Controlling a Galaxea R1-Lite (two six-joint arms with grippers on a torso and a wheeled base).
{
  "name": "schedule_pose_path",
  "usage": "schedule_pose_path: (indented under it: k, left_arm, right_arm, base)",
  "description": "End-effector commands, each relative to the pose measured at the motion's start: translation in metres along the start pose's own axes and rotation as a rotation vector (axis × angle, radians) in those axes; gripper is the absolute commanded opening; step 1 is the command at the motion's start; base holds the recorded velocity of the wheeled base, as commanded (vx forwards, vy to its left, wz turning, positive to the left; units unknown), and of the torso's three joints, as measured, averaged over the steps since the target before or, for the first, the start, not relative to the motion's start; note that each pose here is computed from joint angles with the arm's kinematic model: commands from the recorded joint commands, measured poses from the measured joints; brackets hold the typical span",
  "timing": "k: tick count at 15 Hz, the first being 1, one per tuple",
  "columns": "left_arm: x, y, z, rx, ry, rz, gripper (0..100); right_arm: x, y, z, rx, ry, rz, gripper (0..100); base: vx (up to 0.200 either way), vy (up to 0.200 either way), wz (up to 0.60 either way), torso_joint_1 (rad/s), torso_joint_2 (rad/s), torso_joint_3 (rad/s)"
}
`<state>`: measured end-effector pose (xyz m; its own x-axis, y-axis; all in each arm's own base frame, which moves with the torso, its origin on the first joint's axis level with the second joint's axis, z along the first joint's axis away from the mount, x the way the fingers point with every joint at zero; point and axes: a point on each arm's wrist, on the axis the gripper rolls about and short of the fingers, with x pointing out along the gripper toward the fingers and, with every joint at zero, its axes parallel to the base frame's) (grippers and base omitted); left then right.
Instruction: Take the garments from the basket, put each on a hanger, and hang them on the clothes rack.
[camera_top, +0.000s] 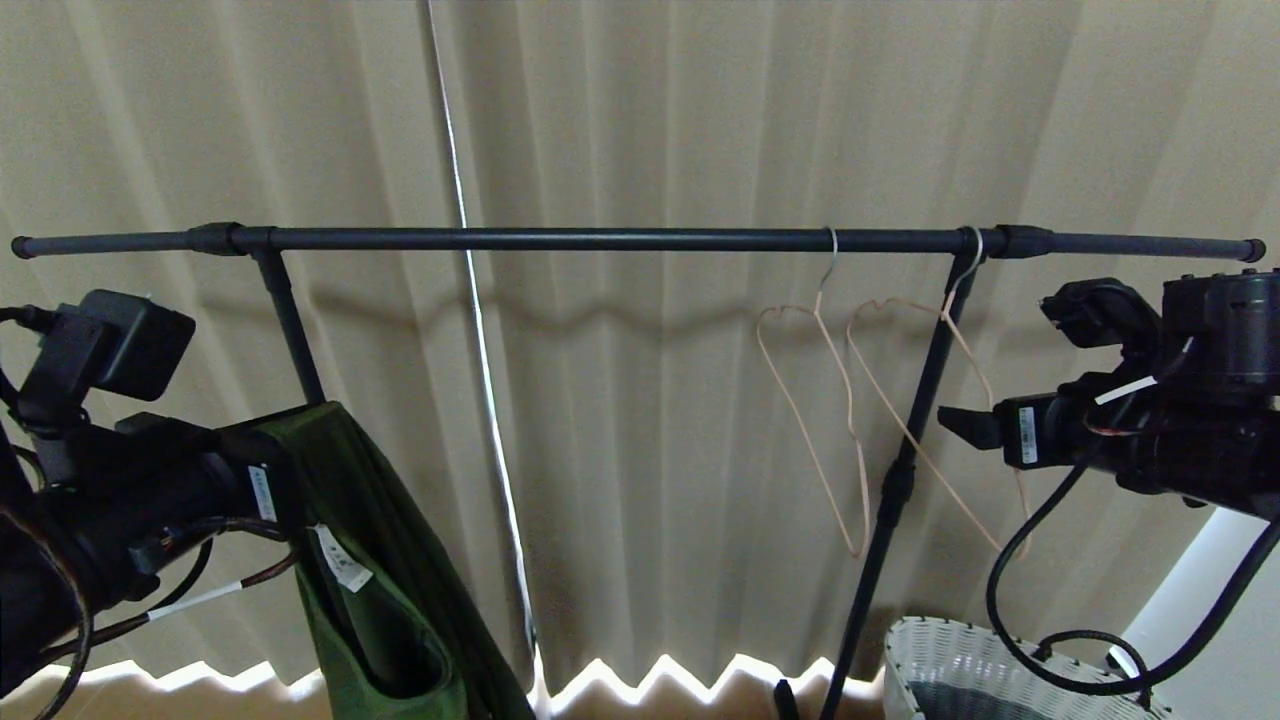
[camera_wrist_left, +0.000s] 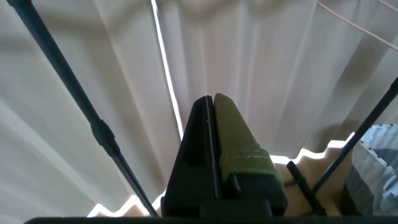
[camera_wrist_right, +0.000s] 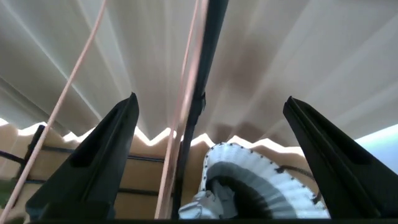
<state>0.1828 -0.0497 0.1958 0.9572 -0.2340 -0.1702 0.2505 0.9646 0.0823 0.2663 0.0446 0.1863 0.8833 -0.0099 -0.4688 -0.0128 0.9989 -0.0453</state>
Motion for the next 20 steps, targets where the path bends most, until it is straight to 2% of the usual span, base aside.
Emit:
schedule_pose_path:
  k: [1,9,10,20]
  left_arm:
    - [-0.004,-0.001,-0.002,0.004,0.0,-0.005,0]
    - [-0.005,-0.003,-0.002,0.004,-0.004,-0.014,0]
    - [-0.005,-0.003,-0.002,0.004,-0.004,-0.014,0]
    - [-0.005,-0.003,-0.002,0.005,0.0,-0.013,0]
  right_arm:
    - [0.012,0.001,-0.001,0.041,0.023,-0.003,100]
    - [0.019,0.003,0.001,0.059,0.029,-0.003,100]
    - [0.019,0.003,0.0,0.059,0.03,-0.003,0]
    - [0.007,0.002,0.006,0.064,-0.014,-0.001,0]
  base:
    - [0.0,0.0,0.0,0.0,0.0,0.0]
    - [0.0,0.0,0.0,0.0,0.0,0.0]
    - [0.0,0.0,0.0,0.0,0.0,0.0]
    - [0.0,0.0,0.0,0.0,0.0,0.0]
